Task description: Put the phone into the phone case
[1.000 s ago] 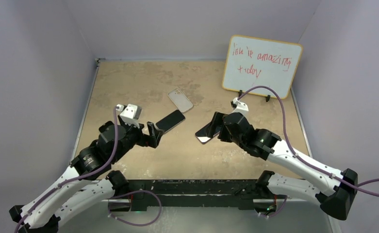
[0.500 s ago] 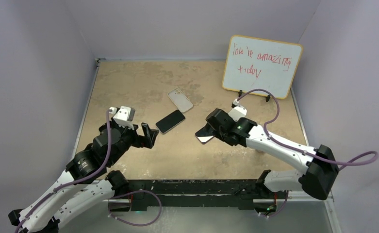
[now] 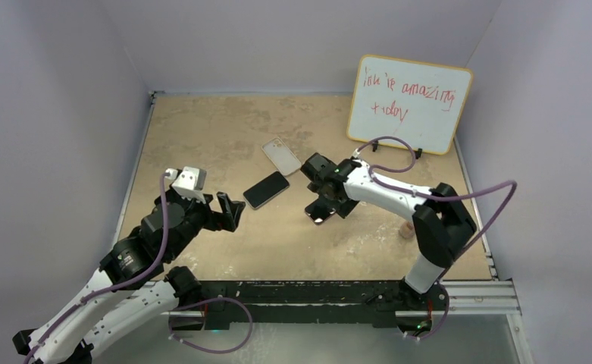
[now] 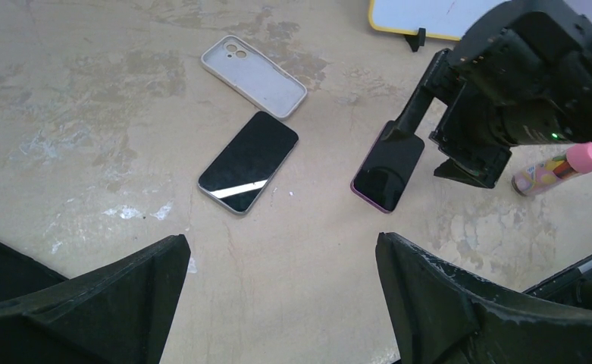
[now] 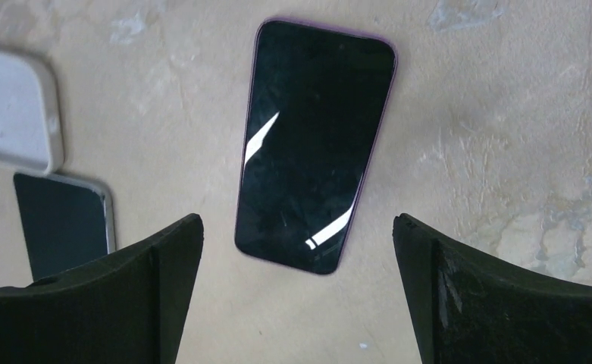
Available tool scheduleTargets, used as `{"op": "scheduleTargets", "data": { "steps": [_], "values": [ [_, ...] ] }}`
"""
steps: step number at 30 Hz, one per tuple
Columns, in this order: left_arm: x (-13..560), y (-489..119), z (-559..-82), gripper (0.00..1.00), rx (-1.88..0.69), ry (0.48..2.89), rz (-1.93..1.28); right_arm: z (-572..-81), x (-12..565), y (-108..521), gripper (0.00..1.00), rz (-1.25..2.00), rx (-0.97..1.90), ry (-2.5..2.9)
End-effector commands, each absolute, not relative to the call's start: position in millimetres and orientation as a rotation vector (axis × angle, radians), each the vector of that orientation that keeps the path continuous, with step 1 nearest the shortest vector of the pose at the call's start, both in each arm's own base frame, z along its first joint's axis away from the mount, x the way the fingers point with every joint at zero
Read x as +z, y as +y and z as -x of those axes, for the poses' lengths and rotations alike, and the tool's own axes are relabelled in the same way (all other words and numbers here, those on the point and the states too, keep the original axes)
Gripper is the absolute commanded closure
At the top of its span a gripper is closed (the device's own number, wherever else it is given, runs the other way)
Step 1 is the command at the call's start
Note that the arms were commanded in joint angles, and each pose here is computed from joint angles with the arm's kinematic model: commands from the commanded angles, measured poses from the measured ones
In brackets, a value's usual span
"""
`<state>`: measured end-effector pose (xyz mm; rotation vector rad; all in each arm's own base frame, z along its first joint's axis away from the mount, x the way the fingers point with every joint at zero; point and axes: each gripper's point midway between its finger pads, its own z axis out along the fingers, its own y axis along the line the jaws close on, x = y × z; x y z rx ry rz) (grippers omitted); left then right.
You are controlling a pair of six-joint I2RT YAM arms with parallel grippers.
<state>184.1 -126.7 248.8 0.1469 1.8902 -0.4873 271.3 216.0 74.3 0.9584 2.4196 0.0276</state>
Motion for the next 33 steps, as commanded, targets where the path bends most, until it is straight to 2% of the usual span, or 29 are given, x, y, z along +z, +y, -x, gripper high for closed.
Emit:
{"op": "scheduleTargets", "data": {
  "steps": [1,23,27,33],
  "values": [
    [265,-122,-184,0.02,-0.495,1.849,-0.121,-279,67,199,0.05,-1.131,-0.107,2.418],
    [267,-117,-184,0.02,-0.489,1.837,-0.095,-289,19,197,0.08,-1.22,-0.279,2.515],
    [266,-116,-184,0.02,-0.482,1.837,-0.09,-286,15,196,0.12,-1.226,-0.288,2.523],
    [264,-116,-186,0.03,-0.473,1.851,-0.077,-275,7,189,0.22,-1.195,-0.318,2.555]
  ]
}}
